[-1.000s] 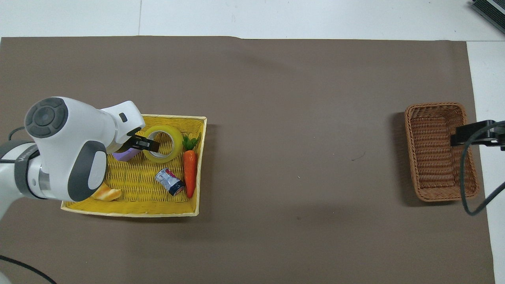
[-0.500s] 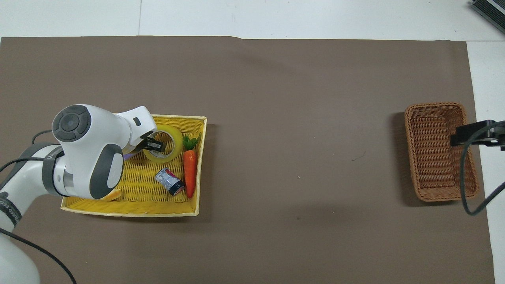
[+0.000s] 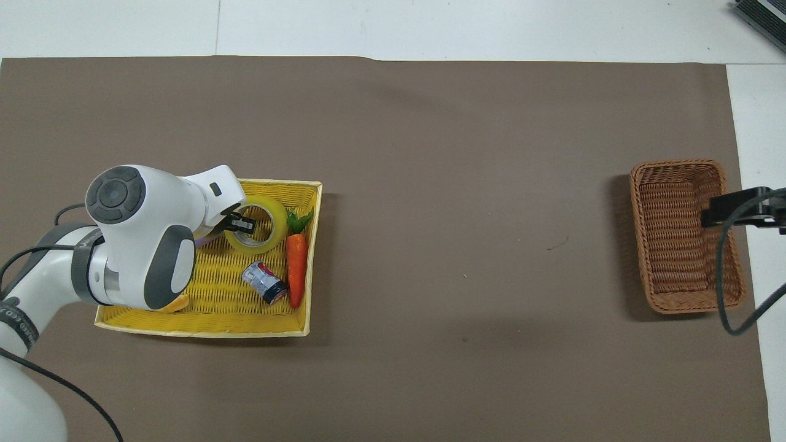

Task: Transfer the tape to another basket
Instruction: 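Grasp the rim of the yellow tape roll with the left gripper, then lift the tape roll with the left gripper while the right gripper approaches, then grasp the tape roll rim with the right gripper beside the left gripper, then open the left gripper and withdraw it while the right gripper holds tape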

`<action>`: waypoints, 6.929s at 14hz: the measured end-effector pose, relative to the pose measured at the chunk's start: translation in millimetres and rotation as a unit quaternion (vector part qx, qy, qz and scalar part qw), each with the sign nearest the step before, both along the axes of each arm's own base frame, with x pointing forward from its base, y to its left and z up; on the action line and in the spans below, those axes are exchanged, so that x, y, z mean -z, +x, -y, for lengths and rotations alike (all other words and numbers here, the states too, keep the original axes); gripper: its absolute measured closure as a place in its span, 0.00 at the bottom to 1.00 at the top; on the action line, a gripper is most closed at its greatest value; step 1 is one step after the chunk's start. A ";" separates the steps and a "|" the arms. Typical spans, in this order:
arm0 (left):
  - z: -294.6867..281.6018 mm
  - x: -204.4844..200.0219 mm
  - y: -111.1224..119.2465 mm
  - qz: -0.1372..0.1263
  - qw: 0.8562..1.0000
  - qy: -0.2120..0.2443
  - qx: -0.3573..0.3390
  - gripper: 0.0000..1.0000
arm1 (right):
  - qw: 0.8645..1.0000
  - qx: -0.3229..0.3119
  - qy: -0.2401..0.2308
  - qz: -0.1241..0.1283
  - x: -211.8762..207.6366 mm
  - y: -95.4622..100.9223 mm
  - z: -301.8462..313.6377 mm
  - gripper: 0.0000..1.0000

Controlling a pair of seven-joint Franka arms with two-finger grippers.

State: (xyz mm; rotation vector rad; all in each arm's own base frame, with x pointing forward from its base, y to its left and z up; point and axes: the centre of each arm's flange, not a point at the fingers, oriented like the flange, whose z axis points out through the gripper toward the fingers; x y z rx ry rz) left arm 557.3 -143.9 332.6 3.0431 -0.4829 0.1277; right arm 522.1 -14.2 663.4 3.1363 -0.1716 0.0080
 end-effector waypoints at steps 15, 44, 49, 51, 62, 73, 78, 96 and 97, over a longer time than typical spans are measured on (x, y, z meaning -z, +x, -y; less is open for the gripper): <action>-9.1 -53.7 21.5 -0.052 0.998 -0.018 -0.034 0.90 | 1.000 0.000 0.000 0.000 0.0 0.0 0.0 0.00; 262.2 -226.6 -95.2 -0.120 0.919 -0.286 -0.244 0.90 | 1.000 0.000 0.000 0.000 0.0 0.0 0.0 0.00; 268.4 -239.3 -103.3 -0.130 0.908 -0.310 -0.249 0.90 | 1.000 0.000 0.000 0.000 0.0 0.0 0.0 0.00; 268.2 -239.3 -103.1 -0.130 0.908 -0.310 -0.250 0.90 | 1.000 0.000 0.000 0.000 0.0 0.0 0.0 0.00; 268.0 -234.8 -105.9 -0.143 0.911 -0.298 -0.246 0.90 | 0.995 -0.077 0.060 -0.003 -5.2 -6.0 -82.2 0.00; 269.2 -236.7 -109.3 -0.159 0.907 -0.304 -0.245 0.90 | 0.946 -0.219 0.237 -0.004 63.6 4.5 -167.2 0.00; 269.2 -243.8 -110.8 -0.156 0.905 -0.313 -0.243 0.90 | 0.941 -0.221 0.257 0.012 84.5 9.5 -166.4 0.00; 260.5 -308.1 -121.2 -0.125 0.890 -0.352 -0.261 0.15 | 0.937 -0.214 0.275 0.031 88.9 12.9 -153.4 0.72; 251.5 -317.4 -121.0 -0.125 0.885 -0.354 -0.277 0.05 | 0.937 -0.211 0.275 0.034 87.9 14.1 -150.8 0.72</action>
